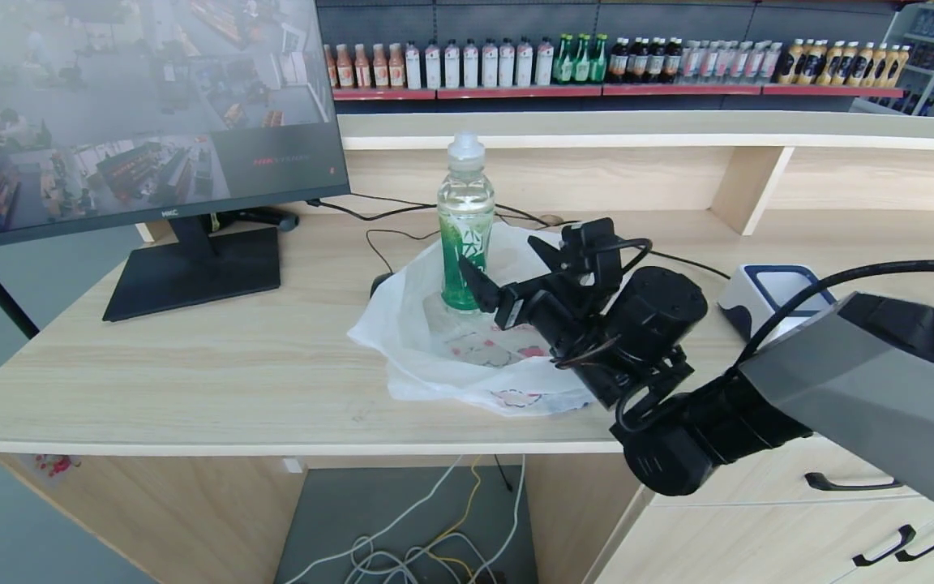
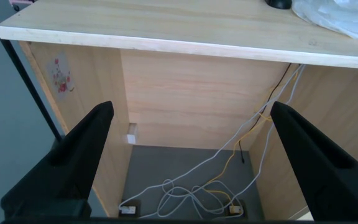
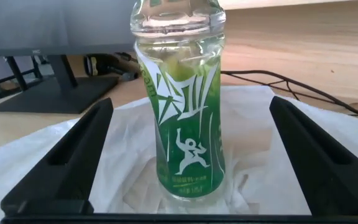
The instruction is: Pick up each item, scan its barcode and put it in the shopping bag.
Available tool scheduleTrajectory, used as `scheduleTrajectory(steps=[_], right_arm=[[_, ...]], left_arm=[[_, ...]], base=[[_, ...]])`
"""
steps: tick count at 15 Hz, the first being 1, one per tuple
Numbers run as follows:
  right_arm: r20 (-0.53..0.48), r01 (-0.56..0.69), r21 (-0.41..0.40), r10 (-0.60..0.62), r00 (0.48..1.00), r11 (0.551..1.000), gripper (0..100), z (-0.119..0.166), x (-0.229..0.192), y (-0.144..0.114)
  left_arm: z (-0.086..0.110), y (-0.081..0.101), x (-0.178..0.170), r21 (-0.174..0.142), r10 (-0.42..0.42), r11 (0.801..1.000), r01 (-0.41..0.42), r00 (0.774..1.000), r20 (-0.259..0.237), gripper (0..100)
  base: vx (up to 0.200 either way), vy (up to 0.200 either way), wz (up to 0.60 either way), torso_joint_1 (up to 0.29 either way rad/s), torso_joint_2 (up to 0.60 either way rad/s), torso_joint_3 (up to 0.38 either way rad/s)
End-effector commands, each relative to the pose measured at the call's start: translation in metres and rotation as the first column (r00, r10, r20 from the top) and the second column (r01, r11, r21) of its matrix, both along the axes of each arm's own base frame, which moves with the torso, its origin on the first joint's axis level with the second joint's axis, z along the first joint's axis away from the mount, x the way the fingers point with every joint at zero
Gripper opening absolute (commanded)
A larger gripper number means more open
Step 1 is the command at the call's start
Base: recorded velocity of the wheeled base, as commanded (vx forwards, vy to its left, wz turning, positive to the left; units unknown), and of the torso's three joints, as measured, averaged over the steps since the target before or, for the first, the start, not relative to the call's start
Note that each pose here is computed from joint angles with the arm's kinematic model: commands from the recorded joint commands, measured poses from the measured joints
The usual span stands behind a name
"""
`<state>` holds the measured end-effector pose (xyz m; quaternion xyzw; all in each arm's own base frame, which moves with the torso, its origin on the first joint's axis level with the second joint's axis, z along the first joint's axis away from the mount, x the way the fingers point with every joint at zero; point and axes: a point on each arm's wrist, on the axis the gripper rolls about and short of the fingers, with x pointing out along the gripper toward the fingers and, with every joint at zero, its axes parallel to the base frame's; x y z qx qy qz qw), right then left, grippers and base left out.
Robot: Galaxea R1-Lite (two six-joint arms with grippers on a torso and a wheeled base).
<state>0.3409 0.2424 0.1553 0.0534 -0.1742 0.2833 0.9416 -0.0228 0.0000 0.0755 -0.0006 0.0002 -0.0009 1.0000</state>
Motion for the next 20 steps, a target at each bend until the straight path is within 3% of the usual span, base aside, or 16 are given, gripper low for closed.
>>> scheduleTrajectory(steps=[1,3,8,11,13,20], right_arm=[[-0.015,-0.003,0.007,0.003,1.0,1.0,100,0.002,-0.031,-0.023],[-0.042,-0.01,0.003,0.011,0.999,1.0,100,0.003,-0.044,-0.03],[-0.001,-0.008,0.027,0.008,1.0,1.0,100,0.022,-0.054,-0.037],[0.046,-0.018,0.017,0.017,0.999,1.0,100,0.032,-0.058,-0.034],[0.063,-0.09,-0.001,0.09,0.994,0.996,100,0.033,-0.06,-0.028],[0.035,0.022,0.008,-0.023,0.999,1.0,100,0.029,-0.054,-0.04]], left_arm=[[0.0,0.0,0.0,0.0,-0.001,1.0,0.001,1.0,0.0,100],[0.0,0.0,0.0,0.0,0.0,1.0,0.0,1.0,0.0,100],[0.0,0.0,0.0,0.0,0.0,1.0,0.0,1.0,0.0,100],[0.0,0.0,0.0,-0.003,0.0,1.0,0.0,1.0,0.0,100],[0.0,0.0,0.0,-0.002,0.002,1.0,-0.002,1.0,0.0,100],[0.0,0.0,0.0,-0.002,0.002,1.0,-0.002,1.0,0.0,100]], base=[[0.0,0.0,0.0,0.0,0.0,0.0],[0.0,0.0,0.0,0.0,0.0,0.0],[0.0,0.0,0.0,0.0,0.0,0.0],[-0.2,0.0,0.0,0.002,0.01,0.004],[-0.2,0.0,0.0,0.007,0.0,0.002],[0.0,0.0,0.0,0.0,0.0,0.0]])
